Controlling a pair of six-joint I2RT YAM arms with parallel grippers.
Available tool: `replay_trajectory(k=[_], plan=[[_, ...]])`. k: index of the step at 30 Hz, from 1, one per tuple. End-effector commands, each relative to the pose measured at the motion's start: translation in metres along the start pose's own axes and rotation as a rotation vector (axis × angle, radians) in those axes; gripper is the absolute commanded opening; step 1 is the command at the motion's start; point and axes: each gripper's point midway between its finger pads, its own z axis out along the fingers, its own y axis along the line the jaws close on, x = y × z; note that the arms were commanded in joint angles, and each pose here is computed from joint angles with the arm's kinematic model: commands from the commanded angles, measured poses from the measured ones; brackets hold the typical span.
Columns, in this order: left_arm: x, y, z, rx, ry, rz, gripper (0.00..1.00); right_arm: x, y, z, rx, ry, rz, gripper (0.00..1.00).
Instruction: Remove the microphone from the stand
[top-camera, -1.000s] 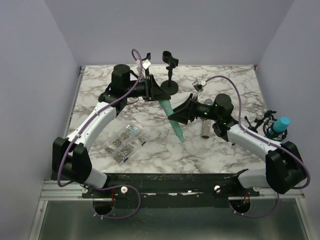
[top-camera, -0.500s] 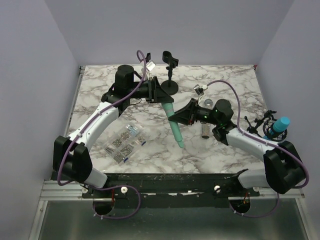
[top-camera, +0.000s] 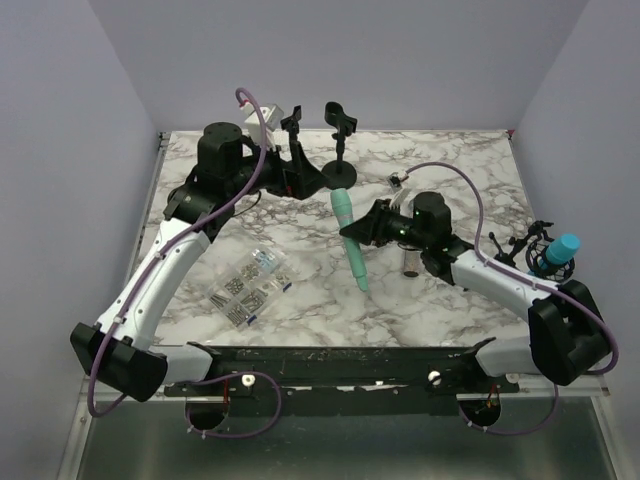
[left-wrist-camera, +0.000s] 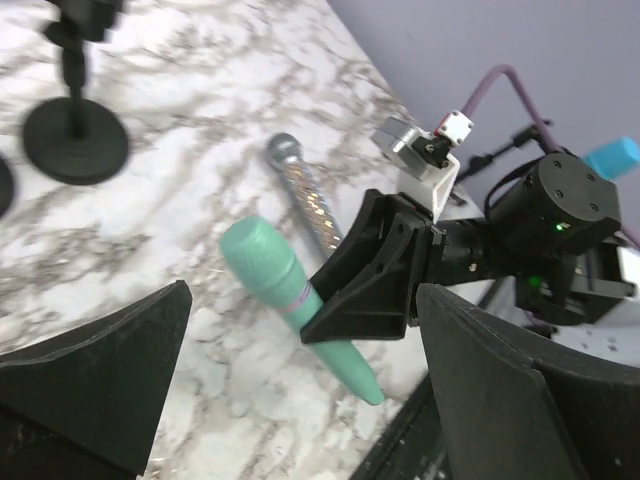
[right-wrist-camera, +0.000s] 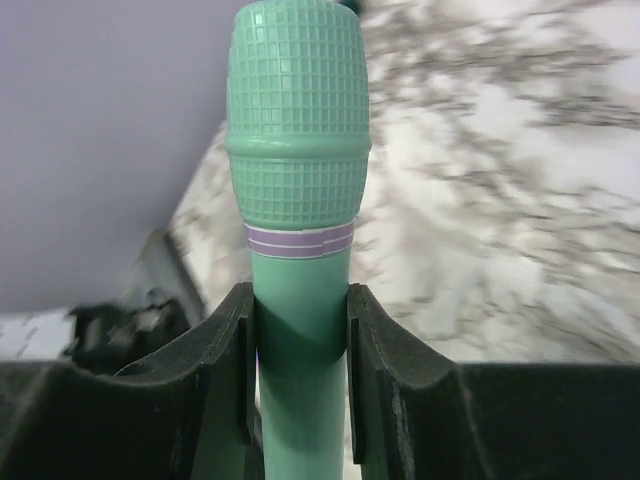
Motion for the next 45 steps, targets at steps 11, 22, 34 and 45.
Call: replay_trajectory(k=[11, 22, 34, 45], plan=[[-0.013, 0.049, -0.024, -0.302, -0.107, 0.019, 0.99, -0.013, -0.190, -0.058, 1.150, -0.041, 0.017, 0.01], [-0.010, 0.048, -0.019, -0.274, -0.092, -0.001, 0.99, -0.003, -0.228, -0.062, 1.311, 0.102, -0.103, 0.01], [-0.006, 0.046, -0.013, -0.243, -0.071, -0.022, 0.99, 0.006, -0.242, -0.053, 1.314, 0.166, -0.137, 0.20], [-0.005, 0.045, -0.013, -0.239, -0.072, -0.026, 0.99, 0.009, -0.241, -0.048, 1.289, 0.183, -0.127, 0.43]])
